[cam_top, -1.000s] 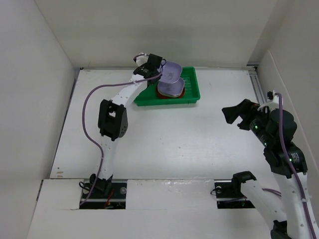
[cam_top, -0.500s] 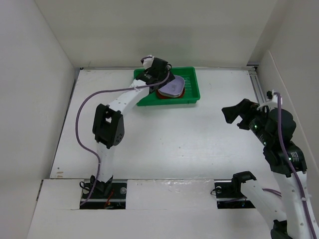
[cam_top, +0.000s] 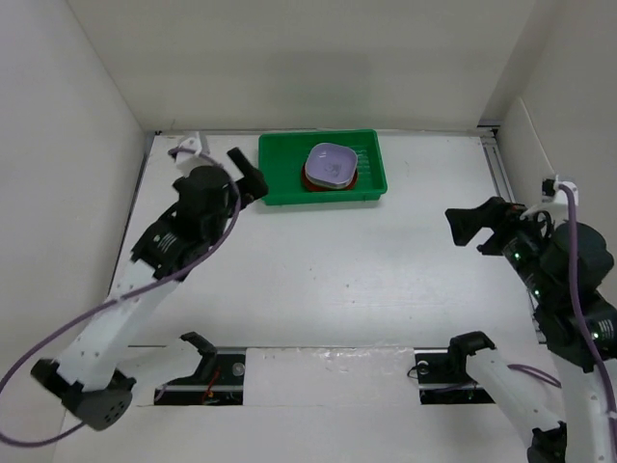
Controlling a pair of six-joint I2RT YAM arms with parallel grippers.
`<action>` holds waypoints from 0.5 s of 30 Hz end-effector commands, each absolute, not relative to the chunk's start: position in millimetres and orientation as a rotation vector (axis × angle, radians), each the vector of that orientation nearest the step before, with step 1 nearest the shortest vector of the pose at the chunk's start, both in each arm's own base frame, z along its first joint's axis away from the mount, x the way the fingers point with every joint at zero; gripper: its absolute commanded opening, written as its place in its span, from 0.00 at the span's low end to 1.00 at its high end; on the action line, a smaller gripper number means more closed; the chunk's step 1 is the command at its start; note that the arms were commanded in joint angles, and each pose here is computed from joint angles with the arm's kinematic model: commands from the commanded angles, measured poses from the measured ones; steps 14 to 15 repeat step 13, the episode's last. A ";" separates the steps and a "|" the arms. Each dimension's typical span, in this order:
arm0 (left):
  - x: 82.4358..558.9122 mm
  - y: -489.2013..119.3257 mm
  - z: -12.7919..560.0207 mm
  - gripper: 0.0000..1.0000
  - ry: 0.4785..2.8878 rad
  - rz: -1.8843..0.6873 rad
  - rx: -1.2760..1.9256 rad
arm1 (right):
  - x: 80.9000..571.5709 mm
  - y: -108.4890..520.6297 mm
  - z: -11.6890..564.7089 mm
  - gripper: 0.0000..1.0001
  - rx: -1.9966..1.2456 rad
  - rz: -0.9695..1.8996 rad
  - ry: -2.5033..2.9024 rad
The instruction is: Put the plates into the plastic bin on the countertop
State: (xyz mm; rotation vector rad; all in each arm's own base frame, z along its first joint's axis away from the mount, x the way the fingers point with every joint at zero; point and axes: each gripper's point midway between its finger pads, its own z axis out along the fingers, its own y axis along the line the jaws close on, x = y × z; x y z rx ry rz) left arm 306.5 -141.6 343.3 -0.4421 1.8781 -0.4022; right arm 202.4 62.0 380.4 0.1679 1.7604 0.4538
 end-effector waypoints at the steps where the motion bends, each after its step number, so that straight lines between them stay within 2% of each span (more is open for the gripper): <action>1: 272.3 -93.5 313.9 1.00 1.912 -0.212 -0.433 | 176.7 49.8 408.0 1.00 0.127 0.407 1.683; 6: 218.9 -28.2 307.0 1.00 1.807 -0.107 -0.515 | 168.4 50.1 401.7 1.00 0.102 0.403 1.700; 8: 208.7 -18.2 301.2 1.00 1.790 -0.104 -0.540 | 167.8 50.7 397.3 1.00 0.097 0.404 1.706; 12: 186.7 -5.8 324.3 1.00 1.685 -0.225 -0.577 | 169.2 50.6 392.2 1.00 0.098 0.400 1.711; 15: 186.7 -3.4 324.8 1.00 1.678 -0.213 -0.585 | 171.0 51.2 390.9 1.00 0.098 0.400 1.711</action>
